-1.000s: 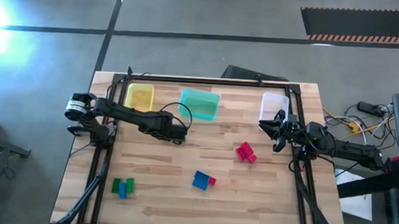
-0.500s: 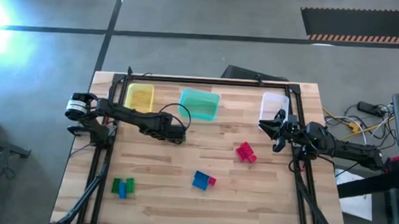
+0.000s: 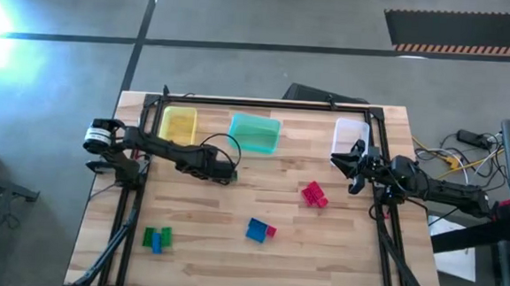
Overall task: Sort & place blocks by color
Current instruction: Put the blue game piece into the green bin
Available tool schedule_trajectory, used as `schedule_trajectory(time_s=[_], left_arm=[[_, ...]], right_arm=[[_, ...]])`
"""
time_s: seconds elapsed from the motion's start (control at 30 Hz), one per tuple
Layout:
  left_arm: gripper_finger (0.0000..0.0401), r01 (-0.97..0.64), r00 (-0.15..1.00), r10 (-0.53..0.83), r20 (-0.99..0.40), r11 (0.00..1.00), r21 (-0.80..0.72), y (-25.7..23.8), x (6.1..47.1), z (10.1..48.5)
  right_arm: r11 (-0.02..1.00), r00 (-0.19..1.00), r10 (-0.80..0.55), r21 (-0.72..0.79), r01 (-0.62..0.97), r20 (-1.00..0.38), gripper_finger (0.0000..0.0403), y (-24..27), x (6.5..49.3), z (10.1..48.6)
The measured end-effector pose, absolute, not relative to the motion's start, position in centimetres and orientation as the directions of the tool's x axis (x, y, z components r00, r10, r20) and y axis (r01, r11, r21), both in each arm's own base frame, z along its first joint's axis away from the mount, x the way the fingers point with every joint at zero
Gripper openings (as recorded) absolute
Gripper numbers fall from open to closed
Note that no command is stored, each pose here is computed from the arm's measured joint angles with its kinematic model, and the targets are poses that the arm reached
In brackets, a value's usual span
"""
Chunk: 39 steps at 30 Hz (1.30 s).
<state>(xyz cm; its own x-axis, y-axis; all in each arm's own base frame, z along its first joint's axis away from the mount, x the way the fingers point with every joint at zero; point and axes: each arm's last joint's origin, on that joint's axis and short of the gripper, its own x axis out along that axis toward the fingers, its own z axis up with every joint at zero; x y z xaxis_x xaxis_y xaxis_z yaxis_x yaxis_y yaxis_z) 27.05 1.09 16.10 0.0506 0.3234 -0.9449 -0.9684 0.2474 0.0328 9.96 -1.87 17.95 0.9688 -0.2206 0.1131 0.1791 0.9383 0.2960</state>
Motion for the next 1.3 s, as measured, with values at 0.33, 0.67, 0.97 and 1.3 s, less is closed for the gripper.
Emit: schedule_trajectory(time_s=[0.33,0.67,0.97,1.3], left_arm=[[0.0241,-0.968,0.070,0.318,-0.946,0.249,0.013,1.1,26.9,15.4],[0.0162,-0.975,0.034,0.317,-0.948,0.221,0.038,1.1,25.9,14.3],[0.0128,-0.975,0.043,0.320,-0.947,0.220,0.031,1.1,26.0,14.4],[0.0128,-0.967,0.032,0.314,-0.949,0.249,0.049,1.1,26.5,16.5]], right_arm=[[0.938,0.969,-0.221,0.296,0.179,0.113,0.0068,-1.9,10.0,18.0],[0.938,0.969,-0.221,0.296,0.180,0.113,0.0068,-1.9,10.0,18.0],[0.938,0.969,-0.221,0.295,0.180,0.113,0.0068,-1.9,10.0,18.0],[0.938,0.969,-0.221,0.295,0.180,0.113,0.0068,-1.9,10.0,18.0]])
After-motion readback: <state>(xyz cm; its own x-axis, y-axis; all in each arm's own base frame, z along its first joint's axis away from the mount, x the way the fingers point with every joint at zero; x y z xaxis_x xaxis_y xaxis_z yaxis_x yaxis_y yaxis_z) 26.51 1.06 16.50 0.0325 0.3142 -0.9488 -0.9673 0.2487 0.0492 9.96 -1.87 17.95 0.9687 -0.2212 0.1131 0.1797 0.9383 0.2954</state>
